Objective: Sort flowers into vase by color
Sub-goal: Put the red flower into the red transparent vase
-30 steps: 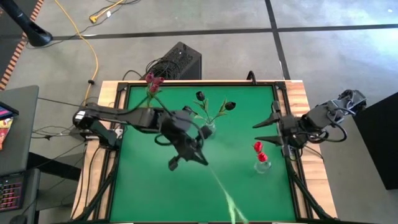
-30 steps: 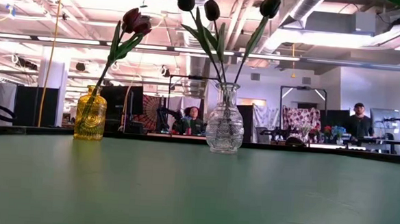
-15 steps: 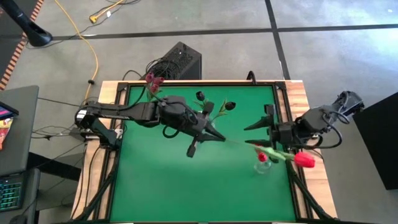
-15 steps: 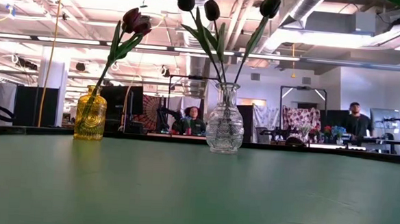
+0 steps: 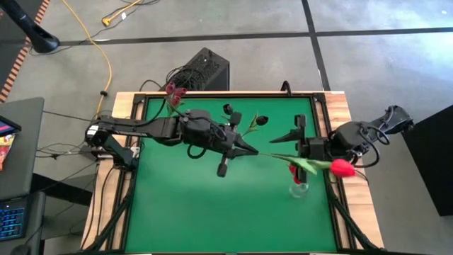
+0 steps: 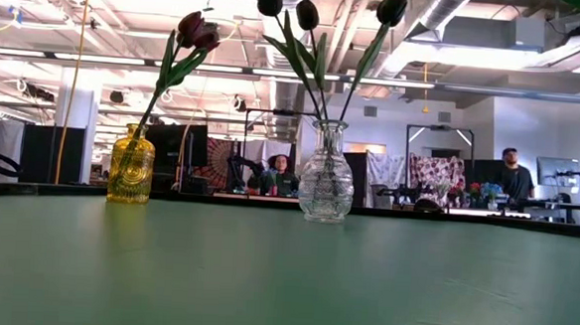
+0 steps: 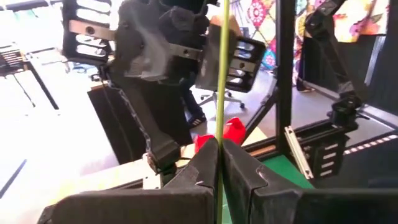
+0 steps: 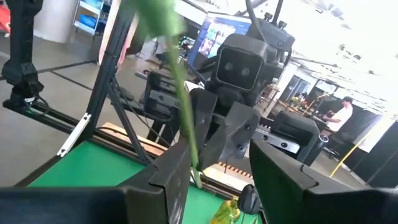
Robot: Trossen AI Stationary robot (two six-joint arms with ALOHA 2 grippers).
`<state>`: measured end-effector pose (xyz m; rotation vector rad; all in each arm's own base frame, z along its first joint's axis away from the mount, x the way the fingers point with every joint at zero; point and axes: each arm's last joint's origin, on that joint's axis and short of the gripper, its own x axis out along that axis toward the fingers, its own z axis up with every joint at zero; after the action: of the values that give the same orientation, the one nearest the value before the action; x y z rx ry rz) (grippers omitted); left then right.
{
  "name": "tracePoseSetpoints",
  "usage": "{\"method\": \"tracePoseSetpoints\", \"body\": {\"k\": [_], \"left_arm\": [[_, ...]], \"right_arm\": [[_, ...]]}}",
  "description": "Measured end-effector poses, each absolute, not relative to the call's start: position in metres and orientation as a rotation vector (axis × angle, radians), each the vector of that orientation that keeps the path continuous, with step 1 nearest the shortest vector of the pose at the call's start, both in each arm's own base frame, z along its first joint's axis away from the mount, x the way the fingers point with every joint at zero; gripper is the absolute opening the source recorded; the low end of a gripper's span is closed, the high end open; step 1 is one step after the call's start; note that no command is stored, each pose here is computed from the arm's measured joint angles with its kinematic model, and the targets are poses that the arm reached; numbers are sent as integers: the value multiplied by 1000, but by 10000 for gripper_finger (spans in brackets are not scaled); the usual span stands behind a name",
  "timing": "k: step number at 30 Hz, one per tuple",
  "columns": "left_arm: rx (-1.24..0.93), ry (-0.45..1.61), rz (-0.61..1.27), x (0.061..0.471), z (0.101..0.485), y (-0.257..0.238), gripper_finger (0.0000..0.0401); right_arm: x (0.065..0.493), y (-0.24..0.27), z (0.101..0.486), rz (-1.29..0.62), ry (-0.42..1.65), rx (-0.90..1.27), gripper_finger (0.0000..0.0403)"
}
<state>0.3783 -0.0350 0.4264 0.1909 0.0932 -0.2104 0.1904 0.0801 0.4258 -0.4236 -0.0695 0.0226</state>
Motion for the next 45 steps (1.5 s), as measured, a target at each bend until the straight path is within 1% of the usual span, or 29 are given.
{"method": "tracePoseSetpoints", "body": {"k": [9,17,25,27,29,35,38,41,45], "left_arm": [[177,77,-140,379,429,-33,0],[175,77,-131,379,429,-32,0],[179,72,-141,379,429,-31,3],[201,65,-172,379,429,-32,15],[208,62,-179,379,429,-32,37],[202,60,-119,369,438,-30,130],[175,78,-98,350,450,-28,166],[141,129,-102,332,456,-28,183],[112,256,-124,316,451,-38,183]], "right_arm": [[190,81,426,49,-76,-425,130],[190,81,426,49,-76,-425,90],[190,81,427,47,-83,-405,22],[190,80,427,41,-82,-369,16],[190,77,427,12,-74,-323,16],[177,62,446,-69,-83,-215,16],[165,52,454,-123,-2,-162,16],[149,42,456,-173,106,-85,16],[130,33,451,-208,252,31,16]]}}
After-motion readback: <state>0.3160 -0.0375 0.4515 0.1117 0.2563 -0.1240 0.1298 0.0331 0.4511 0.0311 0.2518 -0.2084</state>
